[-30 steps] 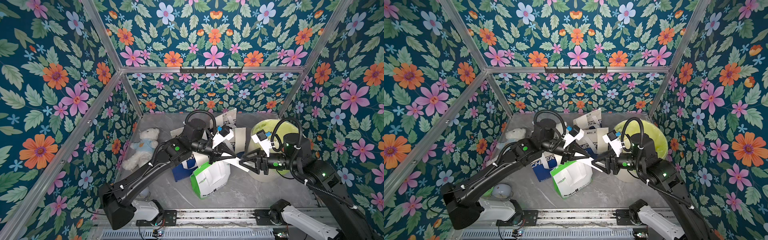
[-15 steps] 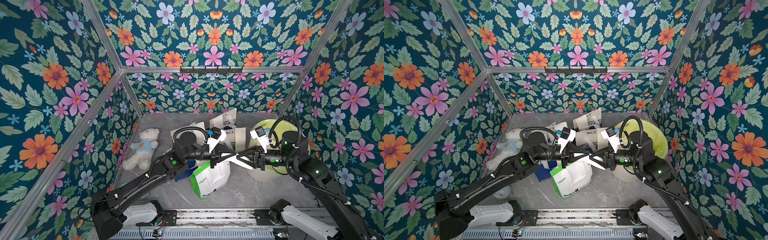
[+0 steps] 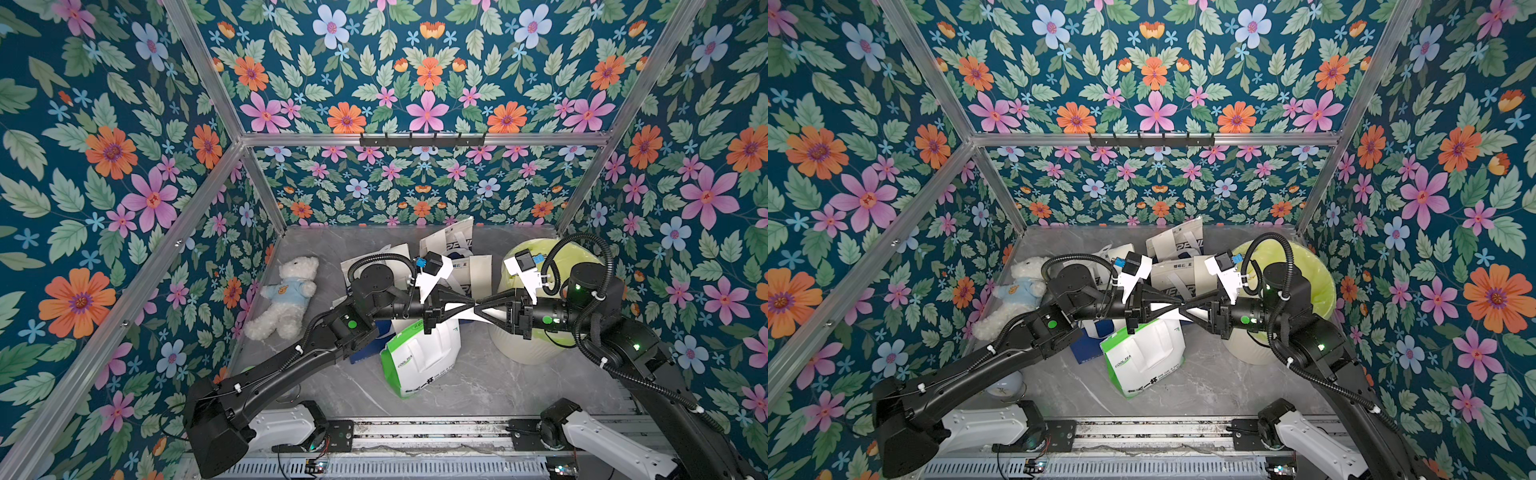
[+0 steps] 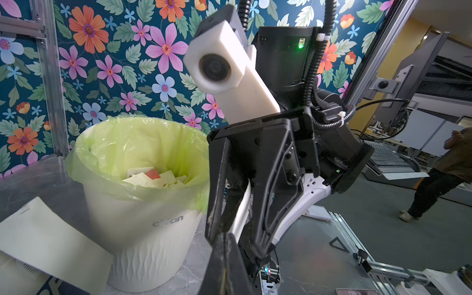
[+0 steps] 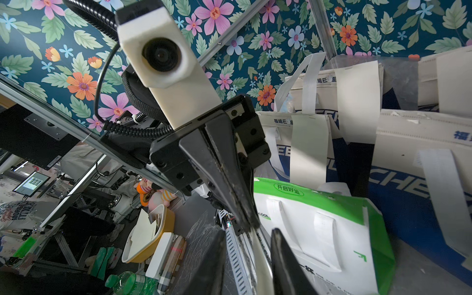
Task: Shred takeout receipts and throw away
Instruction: Shred the takeout receipt.
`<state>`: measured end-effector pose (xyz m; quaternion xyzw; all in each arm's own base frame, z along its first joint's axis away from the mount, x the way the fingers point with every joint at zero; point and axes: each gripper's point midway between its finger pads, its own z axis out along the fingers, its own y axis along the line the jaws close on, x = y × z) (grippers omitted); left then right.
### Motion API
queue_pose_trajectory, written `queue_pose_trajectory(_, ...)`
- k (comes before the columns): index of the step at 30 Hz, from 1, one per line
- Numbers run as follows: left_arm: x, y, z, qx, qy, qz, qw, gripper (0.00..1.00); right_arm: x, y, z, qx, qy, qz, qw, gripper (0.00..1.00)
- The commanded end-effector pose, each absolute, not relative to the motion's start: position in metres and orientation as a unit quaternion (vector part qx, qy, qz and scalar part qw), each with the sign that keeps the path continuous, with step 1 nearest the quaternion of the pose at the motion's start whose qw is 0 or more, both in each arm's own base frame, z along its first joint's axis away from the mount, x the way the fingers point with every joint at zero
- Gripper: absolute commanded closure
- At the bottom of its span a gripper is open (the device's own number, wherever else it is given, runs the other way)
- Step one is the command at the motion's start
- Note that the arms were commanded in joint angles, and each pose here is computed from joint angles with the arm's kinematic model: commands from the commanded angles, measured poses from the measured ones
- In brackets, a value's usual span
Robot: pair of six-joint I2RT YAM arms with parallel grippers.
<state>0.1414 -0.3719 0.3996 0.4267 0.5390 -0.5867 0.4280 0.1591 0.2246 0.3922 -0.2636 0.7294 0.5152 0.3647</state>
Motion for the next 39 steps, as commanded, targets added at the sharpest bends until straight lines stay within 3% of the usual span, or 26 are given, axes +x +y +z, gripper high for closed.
queue_pose_trajectory(1,0.138,-0.37,0.41,0.429,0.521,-0.594,0.439,1.0,0.162,0.225,0.399,-0.265,0.721,0.517,0.379,0.75)
queue_pose_trajectory(9,0.137,-0.368,0.414,0.426,0.515,-0.595,0.446,1.0,0.165,0.225,0.393,-0.258,0.728,0.512,0.376,0.87)
queue_pose_trajectory(12,0.137,-0.367,0.416,0.425,0.512,-0.598,0.447,1.0,0.166,0.224,0.393,-0.252,0.73,0.51,0.379,1.0)
queue_pose_trajectory(21,0.133,-0.366,0.413,0.426,0.507,-0.603,0.445,1.0,0.169,0.223,0.395,-0.239,0.731,0.512,0.384,1.0)
queue_pose_trajectory(28,0.132,-0.366,0.412,0.425,0.508,-0.603,0.445,1.0,0.17,0.223,0.399,-0.24,0.725,0.515,0.389,0.91)
queue_pose_trajectory(36,0.132,-0.366,0.41,0.424,0.509,-0.602,0.446,1.0,0.169,0.225,0.404,-0.244,0.716,0.524,0.392,0.87)
queue_pose_trajectory(39,0.133,-0.366,0.411,0.423,0.509,-0.601,0.448,1.0,0.167,0.227,0.405,-0.248,0.712,0.529,0.389,0.81)
